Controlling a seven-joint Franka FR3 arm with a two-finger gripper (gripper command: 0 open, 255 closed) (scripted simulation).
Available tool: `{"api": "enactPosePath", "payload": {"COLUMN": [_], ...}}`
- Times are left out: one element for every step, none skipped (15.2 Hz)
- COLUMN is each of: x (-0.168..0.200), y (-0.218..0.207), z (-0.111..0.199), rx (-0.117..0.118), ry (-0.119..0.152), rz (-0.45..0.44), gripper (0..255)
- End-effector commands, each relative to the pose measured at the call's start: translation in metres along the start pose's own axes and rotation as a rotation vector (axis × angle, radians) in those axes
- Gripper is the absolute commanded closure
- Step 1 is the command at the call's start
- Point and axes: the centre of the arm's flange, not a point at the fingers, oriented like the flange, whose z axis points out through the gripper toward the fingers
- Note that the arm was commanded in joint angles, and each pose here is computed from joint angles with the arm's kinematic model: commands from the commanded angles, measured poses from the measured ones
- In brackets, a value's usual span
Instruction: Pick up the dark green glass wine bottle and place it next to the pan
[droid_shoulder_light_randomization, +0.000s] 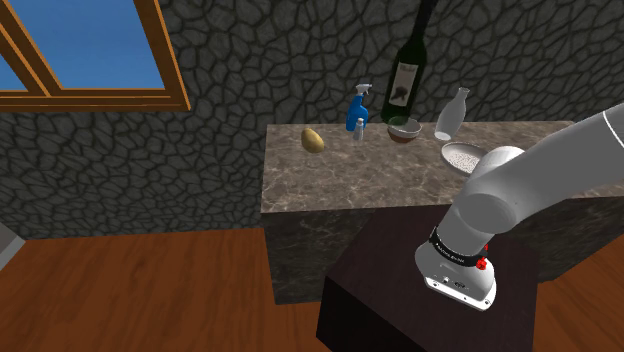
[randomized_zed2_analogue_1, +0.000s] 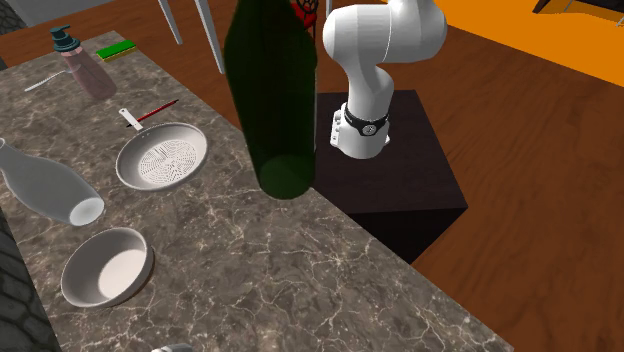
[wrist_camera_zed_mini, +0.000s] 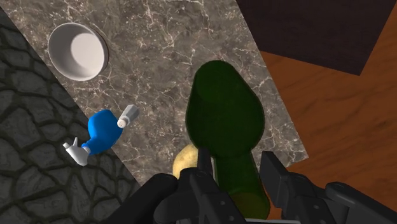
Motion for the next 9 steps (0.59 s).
{"api": "enactPosePath", "payload": {"x": [0.002, 0.002, 0.003, 0.003, 0.004, 0.004, 0.005, 0.005, 0.006], "y": [0.001, 0.001, 0.001, 0.001, 0.002, 0.002, 0.002, 0.002, 0.002], "z": [-0.011, -0.016, -0.021, -0.027, -0.032, -0.037, -0.042, -0.048, -0.053], "rx": [0.0, 0.0, 0.0, 0.0, 0.0, 0.0, 0.0, 0.0, 0.0], "ry": [0.0, 0.0, 0.0, 0.0, 0.0, 0.0, 0.0, 0.0, 0.0], "rz": [0.0, 0.0, 0.0, 0.0, 0.0, 0.0, 0.0, 0.0, 0.0], "gripper": [255, 255, 255, 255, 255, 255, 255, 255, 255]}}
